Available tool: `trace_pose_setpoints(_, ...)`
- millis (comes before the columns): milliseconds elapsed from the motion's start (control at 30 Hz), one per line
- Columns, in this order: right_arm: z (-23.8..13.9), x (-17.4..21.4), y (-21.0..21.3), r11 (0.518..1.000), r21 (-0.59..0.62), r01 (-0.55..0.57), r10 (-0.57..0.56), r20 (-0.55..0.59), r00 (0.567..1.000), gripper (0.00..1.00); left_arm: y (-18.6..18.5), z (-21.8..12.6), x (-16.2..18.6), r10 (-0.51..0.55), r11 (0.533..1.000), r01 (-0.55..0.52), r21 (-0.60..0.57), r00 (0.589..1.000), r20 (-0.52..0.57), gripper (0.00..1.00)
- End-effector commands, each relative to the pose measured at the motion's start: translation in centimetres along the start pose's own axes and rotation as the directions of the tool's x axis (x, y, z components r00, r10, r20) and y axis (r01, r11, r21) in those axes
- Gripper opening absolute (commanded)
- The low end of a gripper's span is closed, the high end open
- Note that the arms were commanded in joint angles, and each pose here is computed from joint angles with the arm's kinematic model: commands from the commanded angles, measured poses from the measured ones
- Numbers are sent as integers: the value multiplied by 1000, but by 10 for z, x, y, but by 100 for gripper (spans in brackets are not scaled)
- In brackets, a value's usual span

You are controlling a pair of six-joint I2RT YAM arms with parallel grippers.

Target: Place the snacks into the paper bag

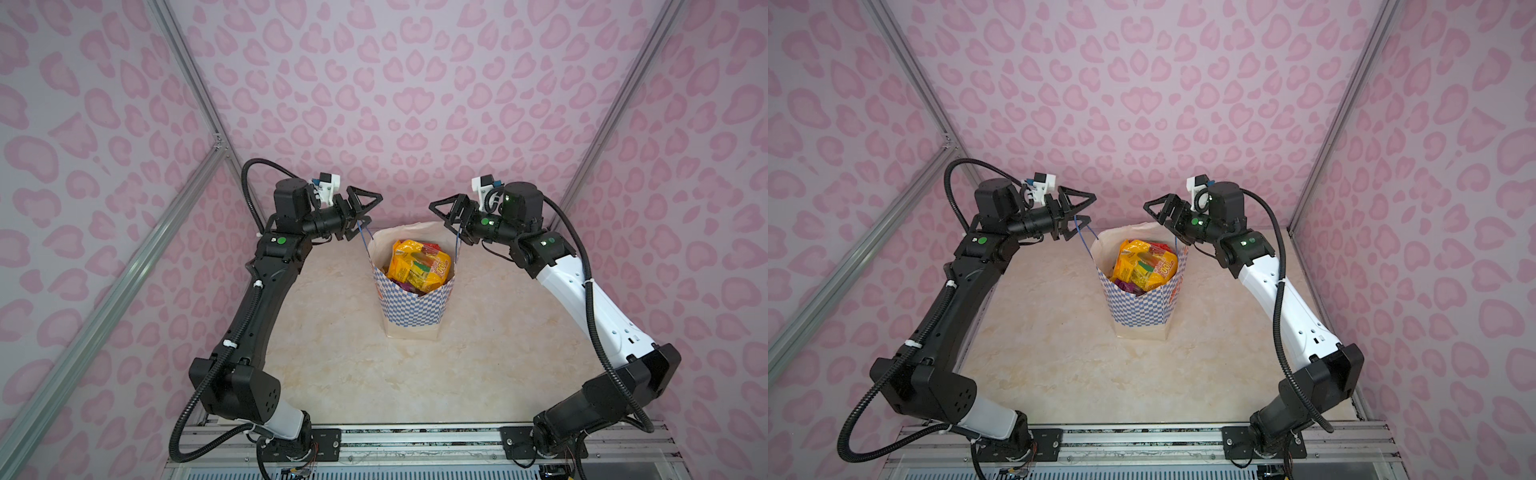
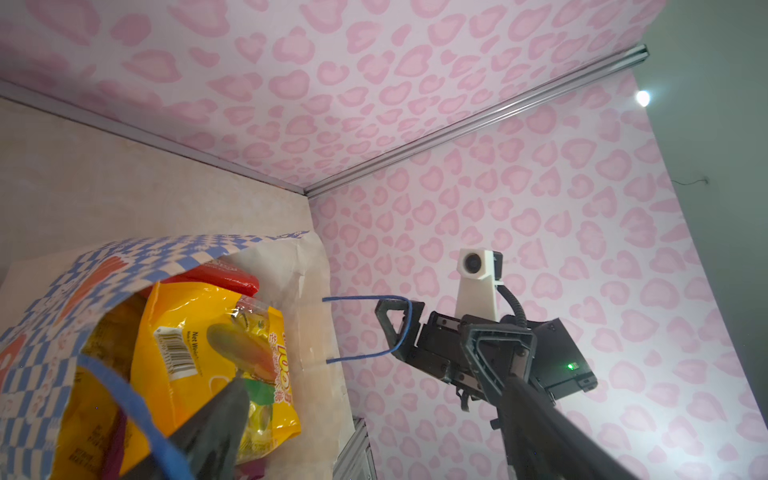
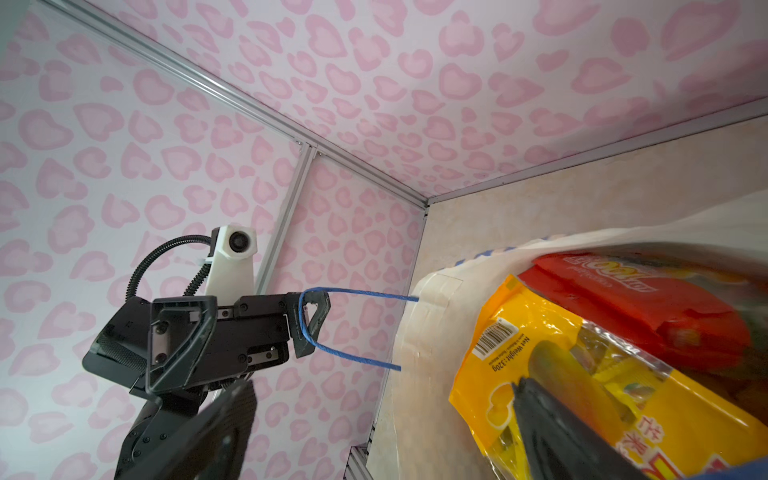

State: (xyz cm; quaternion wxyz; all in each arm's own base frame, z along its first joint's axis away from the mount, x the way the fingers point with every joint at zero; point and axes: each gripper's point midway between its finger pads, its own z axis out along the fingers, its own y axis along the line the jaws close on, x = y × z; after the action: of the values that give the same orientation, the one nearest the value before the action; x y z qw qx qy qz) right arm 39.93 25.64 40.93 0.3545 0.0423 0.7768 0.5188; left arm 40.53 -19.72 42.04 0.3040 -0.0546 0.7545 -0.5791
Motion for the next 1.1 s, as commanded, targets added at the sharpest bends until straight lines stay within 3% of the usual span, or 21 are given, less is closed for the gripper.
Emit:
trace_pose_setpoints(0,-5,-16,14,994,-76,81,-74,87,993,99,-16,-4,-8,132,989,-137,63,989,72,97)
trace_pose_setpoints(200,-4,-16,1,996,-46,73,-69,86,994,99,-8,-1,-8,123,991,-126,50,990,67,97)
trace_pose_setpoints(333,-11,-21,-19,994,81,79,-87,109,990,99,8,-1,-13,140,990,-138,-40,988,65,97)
trace_pose_setpoints(433,-28,-25,-41,965,243,102,-144,163,976,99,52,-16,-19,165,957,-147,-252,985,49,97)
trace_pose_setpoints(533,-40,-22,-57,932,346,108,-173,160,972,99,53,-23,-8,187,949,-181,-259,982,1,97)
trace_pose_setpoints(833,-53,-5,-75,887,436,148,-218,113,969,99,86,-40,30,179,910,-208,-360,978,-112,97)
trace_pose_setpoints(1067,-91,-6,-69,837,510,198,-307,140,941,99,90,-75,39,231,822,-261,-506,965,-122,97)
